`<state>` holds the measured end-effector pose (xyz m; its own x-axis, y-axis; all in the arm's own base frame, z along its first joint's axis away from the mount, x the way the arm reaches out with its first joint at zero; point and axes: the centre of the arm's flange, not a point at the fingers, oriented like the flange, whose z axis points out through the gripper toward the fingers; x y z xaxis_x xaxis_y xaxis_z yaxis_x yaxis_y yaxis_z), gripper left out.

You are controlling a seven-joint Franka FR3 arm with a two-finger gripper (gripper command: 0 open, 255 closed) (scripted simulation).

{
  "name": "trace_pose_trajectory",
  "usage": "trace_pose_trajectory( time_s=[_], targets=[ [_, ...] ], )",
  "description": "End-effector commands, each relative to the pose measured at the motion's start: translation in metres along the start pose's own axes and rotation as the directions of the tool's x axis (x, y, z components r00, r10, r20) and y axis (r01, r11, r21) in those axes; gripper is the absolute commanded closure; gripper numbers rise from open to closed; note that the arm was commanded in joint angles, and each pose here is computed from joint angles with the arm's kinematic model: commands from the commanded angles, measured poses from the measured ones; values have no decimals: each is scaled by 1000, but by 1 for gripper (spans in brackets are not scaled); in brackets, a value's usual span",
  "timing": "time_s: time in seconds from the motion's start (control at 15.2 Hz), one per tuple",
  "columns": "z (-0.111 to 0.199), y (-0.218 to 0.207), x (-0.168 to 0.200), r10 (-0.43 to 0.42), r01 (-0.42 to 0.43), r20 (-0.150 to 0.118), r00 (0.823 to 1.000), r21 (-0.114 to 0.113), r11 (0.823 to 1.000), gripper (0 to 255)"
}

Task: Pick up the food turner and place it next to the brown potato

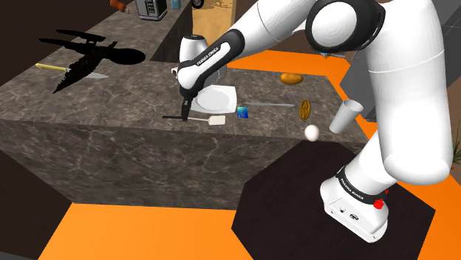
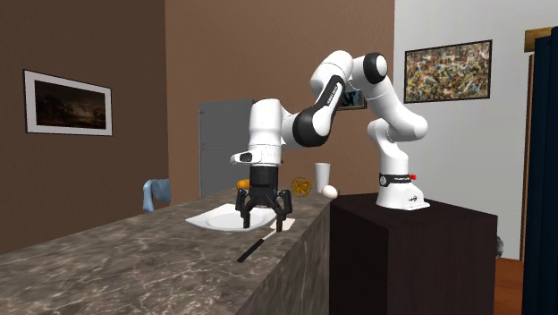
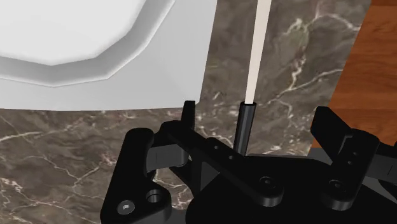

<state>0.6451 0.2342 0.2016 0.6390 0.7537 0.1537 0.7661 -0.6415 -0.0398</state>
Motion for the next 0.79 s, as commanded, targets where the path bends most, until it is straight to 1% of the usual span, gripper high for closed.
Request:
trace_pose_trajectory(
  time_s=[0.0, 0.07, 0.59, 0.66, 0.73],
  targets=[
    [11, 0, 1, 0, 0, 0, 1000, 0, 1000, 0],
    [19, 0, 1, 0, 0, 0, 1000, 0, 1000, 0],
    [19, 0, 1, 0, 0, 0, 1000, 0, 1000, 0],
    [19, 0, 1, 0, 0, 0, 1000, 0, 1000, 255],
    [19, 0, 0, 0, 0, 0, 1000, 0, 1000, 255]
  ],
)
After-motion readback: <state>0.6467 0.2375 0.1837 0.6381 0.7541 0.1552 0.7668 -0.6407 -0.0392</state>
